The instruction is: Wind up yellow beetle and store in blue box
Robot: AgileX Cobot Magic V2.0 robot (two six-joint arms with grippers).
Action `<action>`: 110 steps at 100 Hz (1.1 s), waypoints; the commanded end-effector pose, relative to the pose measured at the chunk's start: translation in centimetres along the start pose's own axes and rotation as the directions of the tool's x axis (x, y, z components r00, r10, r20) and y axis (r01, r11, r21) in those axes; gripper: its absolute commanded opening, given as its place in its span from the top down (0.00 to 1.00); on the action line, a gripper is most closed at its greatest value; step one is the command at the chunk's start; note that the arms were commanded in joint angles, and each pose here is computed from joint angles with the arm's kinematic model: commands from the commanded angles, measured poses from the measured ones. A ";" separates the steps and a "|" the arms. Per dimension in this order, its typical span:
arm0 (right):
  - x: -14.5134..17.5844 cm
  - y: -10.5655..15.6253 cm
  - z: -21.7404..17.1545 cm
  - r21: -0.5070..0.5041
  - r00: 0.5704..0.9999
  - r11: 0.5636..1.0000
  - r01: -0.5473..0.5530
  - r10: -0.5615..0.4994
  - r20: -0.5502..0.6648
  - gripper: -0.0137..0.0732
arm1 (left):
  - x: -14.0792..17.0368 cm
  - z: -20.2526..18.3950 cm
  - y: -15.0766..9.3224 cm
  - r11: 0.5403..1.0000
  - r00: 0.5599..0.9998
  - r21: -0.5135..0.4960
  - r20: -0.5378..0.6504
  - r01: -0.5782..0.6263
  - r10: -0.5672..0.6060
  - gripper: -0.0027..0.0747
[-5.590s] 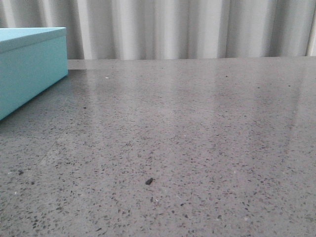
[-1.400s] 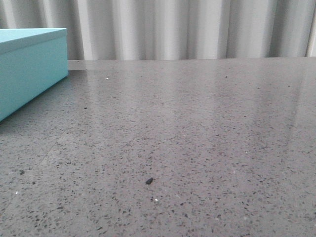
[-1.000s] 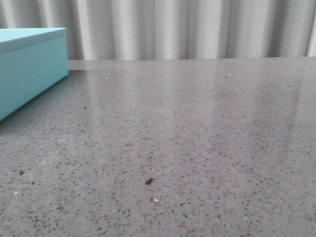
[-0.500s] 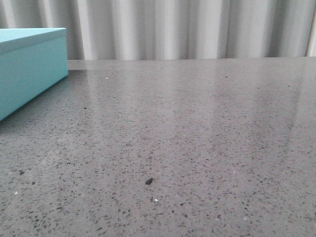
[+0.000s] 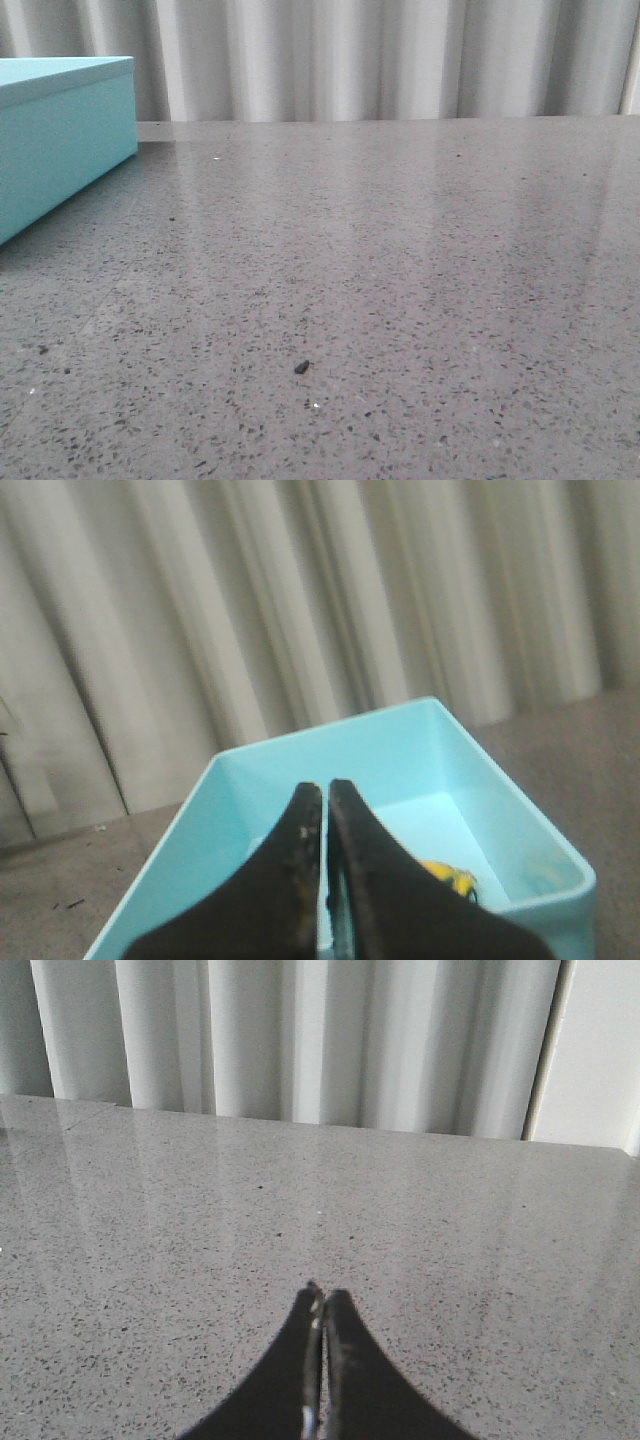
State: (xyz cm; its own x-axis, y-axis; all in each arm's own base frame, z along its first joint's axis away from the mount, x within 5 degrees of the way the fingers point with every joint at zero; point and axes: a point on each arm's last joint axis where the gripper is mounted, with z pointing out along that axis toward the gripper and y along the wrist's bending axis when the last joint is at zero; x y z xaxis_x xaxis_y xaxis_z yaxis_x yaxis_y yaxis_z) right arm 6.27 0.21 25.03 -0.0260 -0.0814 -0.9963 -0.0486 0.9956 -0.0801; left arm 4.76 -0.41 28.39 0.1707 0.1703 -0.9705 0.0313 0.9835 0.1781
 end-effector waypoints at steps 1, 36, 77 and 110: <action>-1.6 0.0 -0.1 -0.003 0.995 1.000 0.017 -0.017 0.102 0.91 | -0.5 -0.3 0.5 0.991 0.978 -0.056 0.177 0.119 -0.108 0.99; -1.6 0.0 -0.1 -0.003 0.995 1.000 0.017 -0.017 0.102 0.91 | 6.8 -0.6 -1.0 0.977 0.977 -0.025 0.019 0.214 -0.213 0.99; -1.6 0.0 -0.1 -0.003 0.995 1.000 0.017 -0.017 0.102 0.91 | 10.1 -1.1 -1.5 0.977 0.918 -0.047 -0.334 0.210 -0.214 0.99; -1.6 0.0 -0.1 -0.003 0.995 1.000 0.017 -0.017 0.102 0.91 | 10.1 -1.1 -1.5 0.977 0.918 -0.047 -0.334 0.208 -0.212 0.99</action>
State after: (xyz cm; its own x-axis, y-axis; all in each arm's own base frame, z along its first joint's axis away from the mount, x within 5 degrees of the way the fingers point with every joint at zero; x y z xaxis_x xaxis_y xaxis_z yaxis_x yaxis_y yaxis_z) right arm 6.27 0.21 25.05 -0.0242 -0.0813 -0.9964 -0.0487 0.9956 -0.0801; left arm 5.36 -0.09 18.37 -0.2361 -0.0238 -0.9714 0.0168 0.9995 -0.0286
